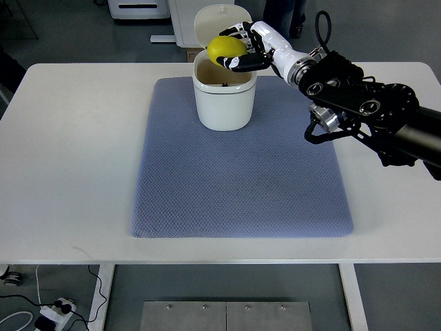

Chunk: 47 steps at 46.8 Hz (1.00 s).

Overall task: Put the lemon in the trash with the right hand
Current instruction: 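Move the held lemon over the open white bin with the right hand, then open the right hand to drop the lemon into the bin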

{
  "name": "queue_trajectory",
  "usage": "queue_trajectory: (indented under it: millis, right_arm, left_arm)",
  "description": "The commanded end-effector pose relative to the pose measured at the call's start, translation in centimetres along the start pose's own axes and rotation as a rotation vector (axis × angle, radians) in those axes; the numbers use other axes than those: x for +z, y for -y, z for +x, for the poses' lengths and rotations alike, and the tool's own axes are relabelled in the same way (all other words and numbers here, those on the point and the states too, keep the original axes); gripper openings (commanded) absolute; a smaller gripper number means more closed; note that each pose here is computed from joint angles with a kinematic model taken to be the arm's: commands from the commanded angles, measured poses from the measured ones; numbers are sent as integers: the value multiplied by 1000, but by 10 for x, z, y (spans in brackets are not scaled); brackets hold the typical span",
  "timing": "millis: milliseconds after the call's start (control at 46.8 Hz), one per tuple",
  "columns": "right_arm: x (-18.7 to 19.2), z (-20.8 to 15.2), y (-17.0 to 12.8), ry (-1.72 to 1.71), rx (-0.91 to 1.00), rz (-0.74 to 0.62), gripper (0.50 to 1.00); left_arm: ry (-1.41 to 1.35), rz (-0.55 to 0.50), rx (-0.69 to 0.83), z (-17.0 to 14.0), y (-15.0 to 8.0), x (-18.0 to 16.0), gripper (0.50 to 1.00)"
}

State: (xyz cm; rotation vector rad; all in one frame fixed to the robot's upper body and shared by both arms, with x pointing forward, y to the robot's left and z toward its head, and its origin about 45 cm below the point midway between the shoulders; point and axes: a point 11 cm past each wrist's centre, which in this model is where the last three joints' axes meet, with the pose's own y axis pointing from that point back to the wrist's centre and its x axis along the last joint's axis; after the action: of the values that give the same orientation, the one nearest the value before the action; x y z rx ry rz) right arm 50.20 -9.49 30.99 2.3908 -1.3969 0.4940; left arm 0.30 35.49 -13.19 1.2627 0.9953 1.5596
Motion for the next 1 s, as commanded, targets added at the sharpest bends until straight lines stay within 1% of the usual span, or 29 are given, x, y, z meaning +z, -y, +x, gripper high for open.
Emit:
queue_trajectory:
  millis: [0, 171, 235, 278, 320, 470, 982]
  right_arm:
    - [0, 0, 0, 0, 1, -4, 686]
    - [2, 0, 0, 3, 0, -11, 840]
    - [3, 0, 0, 6, 3, -15, 934]
    - [4, -1, 0, 10, 2, -20, 981]
    - [3, 0, 0, 10, 2, -21, 989]
    - [2, 0, 0, 8, 2, -20, 993]
    - [0, 2, -3, 13, -6, -15, 995]
  left_arm:
    - [-1, 0, 0, 0, 0, 0, 1000]
    - [1, -2, 0, 0, 0, 1, 1000]
    - [-1, 0, 0, 0, 0, 0, 1000]
    - [1, 0, 0, 0, 0, 0, 1000]
    - [-1, 0, 0, 0, 0, 0, 1000]
    - [-2, 0, 0, 0, 0, 0, 1000]
    - [-2, 0, 0, 0, 0, 0, 1000]
